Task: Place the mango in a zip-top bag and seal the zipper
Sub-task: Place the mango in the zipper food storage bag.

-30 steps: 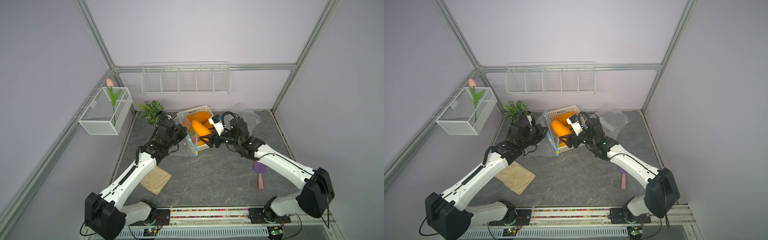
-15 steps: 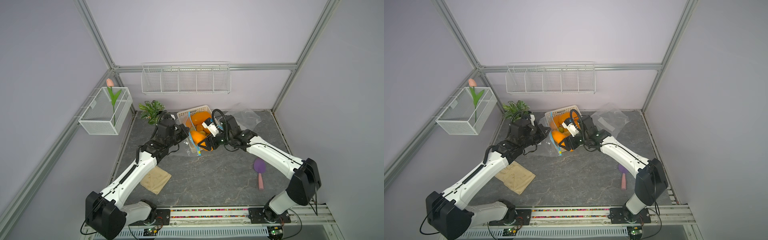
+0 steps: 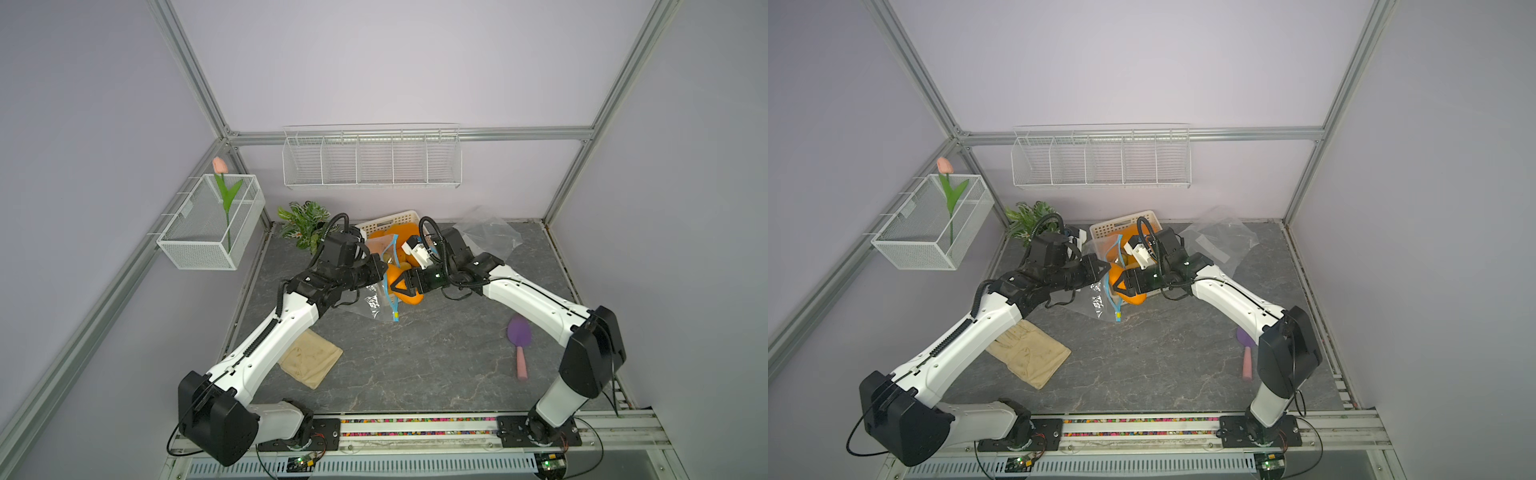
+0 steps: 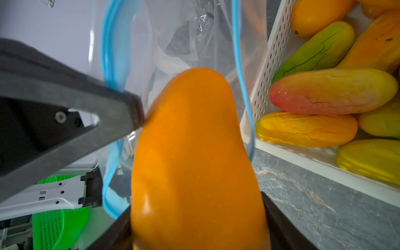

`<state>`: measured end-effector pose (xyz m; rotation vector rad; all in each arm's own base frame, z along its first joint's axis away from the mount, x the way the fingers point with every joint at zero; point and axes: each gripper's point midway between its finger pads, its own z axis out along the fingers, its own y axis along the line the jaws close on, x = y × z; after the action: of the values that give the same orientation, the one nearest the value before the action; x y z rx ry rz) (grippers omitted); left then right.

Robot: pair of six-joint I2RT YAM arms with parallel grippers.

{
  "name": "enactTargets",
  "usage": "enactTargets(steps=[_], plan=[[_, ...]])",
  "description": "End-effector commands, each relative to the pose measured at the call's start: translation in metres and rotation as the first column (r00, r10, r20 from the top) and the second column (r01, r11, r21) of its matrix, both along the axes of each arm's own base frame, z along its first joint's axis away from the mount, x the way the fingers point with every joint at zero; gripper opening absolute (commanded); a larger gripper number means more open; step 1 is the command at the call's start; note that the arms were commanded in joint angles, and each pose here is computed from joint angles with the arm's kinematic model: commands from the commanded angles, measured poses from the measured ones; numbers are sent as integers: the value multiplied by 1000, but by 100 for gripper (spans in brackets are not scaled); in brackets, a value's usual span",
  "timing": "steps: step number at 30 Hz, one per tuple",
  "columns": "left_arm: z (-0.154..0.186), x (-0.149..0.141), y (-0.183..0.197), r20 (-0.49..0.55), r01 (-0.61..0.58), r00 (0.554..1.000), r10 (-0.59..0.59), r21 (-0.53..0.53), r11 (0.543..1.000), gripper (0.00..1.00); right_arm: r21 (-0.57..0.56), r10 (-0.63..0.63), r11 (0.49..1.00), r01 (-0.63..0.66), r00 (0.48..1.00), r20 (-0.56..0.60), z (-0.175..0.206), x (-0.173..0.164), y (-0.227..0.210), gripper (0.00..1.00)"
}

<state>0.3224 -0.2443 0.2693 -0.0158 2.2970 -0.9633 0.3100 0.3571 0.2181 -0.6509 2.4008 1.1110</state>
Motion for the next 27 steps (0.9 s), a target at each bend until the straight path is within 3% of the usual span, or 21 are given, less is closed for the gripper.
enactTargets(steps=[1,8,12,18,21,27], plan=[[2,-16,-5,-11,66,998,-66,-14,998,0,103,-75,992,77,997,-24,17,19,9,48],[11,-22,-16,-10,110,994,-111,-99,989,0,141,-238,955,261,958,-162,12,40,8,51],[19,-20,-18,-5,98,995,-100,-140,985,0,158,-288,934,321,936,-201,6,45,8,69],[28,-12,-18,10,60,998,-59,-189,980,0,182,-276,935,305,946,-168,14,44,3,97],[28,-8,-12,0,30,1000,-30,-184,982,0,199,-266,938,285,957,-114,27,40,-4,93],[26,-3,19,1,-76,997,77,-145,987,0,214,-235,949,230,972,-2,54,30,-23,98]])
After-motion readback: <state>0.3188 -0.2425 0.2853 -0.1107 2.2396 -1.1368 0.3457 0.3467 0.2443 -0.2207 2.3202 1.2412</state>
